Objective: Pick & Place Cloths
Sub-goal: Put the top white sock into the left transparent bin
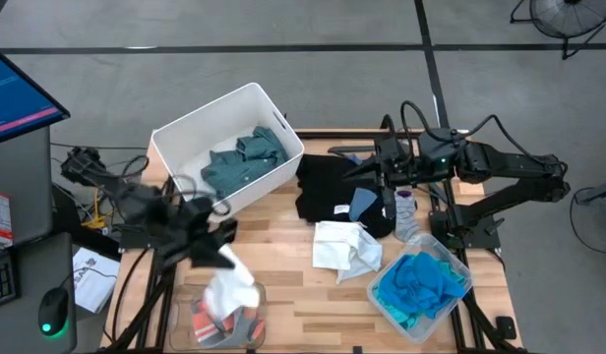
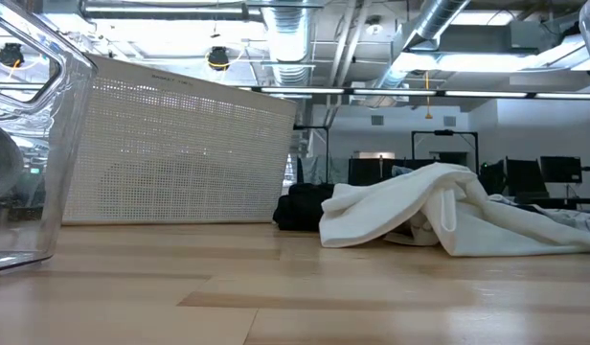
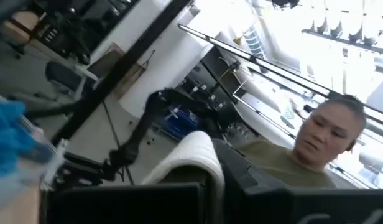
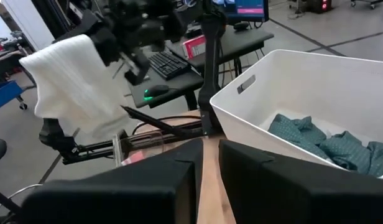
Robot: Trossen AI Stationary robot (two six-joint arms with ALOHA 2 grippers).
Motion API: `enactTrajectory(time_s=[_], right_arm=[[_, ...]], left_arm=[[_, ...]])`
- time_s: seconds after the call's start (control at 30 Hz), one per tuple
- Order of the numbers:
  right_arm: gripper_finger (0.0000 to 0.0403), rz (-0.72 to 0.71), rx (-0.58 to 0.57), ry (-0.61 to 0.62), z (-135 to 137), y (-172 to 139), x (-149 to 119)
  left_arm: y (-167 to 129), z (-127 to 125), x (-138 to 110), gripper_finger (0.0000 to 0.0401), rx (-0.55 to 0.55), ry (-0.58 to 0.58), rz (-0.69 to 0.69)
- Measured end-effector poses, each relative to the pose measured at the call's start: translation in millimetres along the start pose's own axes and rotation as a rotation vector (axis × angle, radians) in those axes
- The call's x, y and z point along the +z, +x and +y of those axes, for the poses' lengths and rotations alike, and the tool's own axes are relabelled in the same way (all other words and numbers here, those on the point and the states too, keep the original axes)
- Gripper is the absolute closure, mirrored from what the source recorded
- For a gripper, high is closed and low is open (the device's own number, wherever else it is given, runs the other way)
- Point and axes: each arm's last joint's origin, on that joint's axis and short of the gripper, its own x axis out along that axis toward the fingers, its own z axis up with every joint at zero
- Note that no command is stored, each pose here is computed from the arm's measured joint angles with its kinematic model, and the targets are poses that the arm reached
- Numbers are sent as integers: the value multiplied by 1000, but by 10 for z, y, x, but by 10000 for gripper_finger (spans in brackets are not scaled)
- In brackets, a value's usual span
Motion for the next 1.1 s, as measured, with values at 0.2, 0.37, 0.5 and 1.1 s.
enactTrajectory(time_s=[0.2,0.37,0.5,1.1], right_arm=[[352,1,-3,-2,-2,6,-2],[352,4,-3,-2,-2,6,-5],[352,4,-3,-2,-2,6,-5],[352,59,-17,6,-15,4,-59]], left_arm=[[-79,-163,-476,401,193,15,155],[-141,-119,-967,401,324,4,284],[-257,-4,-1273,401,393,-43,325],[-888,537,-2118,401,690,-666,544]])
